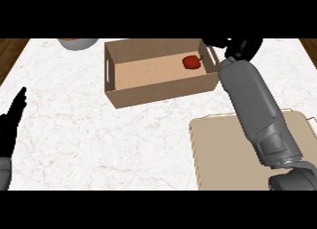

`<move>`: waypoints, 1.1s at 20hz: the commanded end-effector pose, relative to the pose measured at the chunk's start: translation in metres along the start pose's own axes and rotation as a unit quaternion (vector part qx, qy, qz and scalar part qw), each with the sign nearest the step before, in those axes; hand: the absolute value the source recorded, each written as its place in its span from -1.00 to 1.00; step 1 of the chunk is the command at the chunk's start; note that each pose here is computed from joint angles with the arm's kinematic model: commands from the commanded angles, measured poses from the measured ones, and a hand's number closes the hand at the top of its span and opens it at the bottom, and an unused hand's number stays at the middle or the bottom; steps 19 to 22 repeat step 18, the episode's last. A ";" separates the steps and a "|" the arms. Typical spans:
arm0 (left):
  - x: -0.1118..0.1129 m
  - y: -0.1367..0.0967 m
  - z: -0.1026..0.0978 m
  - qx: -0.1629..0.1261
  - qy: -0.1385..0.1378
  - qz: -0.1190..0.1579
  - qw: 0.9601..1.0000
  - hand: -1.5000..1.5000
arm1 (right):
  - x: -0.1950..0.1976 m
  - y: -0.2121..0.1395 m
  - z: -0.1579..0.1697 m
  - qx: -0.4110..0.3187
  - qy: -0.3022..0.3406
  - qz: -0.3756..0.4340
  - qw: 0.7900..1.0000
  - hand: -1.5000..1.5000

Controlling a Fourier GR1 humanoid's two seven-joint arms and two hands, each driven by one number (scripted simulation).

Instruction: Pick the bell pepper from the tray and place it in the cardboard box

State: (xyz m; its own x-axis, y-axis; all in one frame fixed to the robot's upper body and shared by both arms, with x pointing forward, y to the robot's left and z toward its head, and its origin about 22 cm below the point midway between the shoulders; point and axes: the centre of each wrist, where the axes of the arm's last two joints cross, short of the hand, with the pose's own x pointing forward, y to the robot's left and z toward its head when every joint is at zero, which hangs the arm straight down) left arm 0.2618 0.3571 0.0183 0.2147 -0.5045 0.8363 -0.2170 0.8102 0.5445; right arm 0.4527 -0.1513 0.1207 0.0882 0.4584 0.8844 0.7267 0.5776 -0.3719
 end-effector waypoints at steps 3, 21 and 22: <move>-0.001 0.009 -0.005 0.016 0.013 0.006 1.000 0.00 | -0.040 -0.034 0.007 -0.023 0.009 -0.026 0.999 -1.00; -0.007 0.016 0.008 0.021 0.020 0.006 1.000 0.00 | -0.093 -0.210 0.072 0.020 0.031 0.033 0.999 -1.00; -0.007 0.016 0.008 0.021 0.020 0.006 1.000 0.00 | -0.093 -0.210 0.072 0.020 0.031 0.033 0.999 -1.00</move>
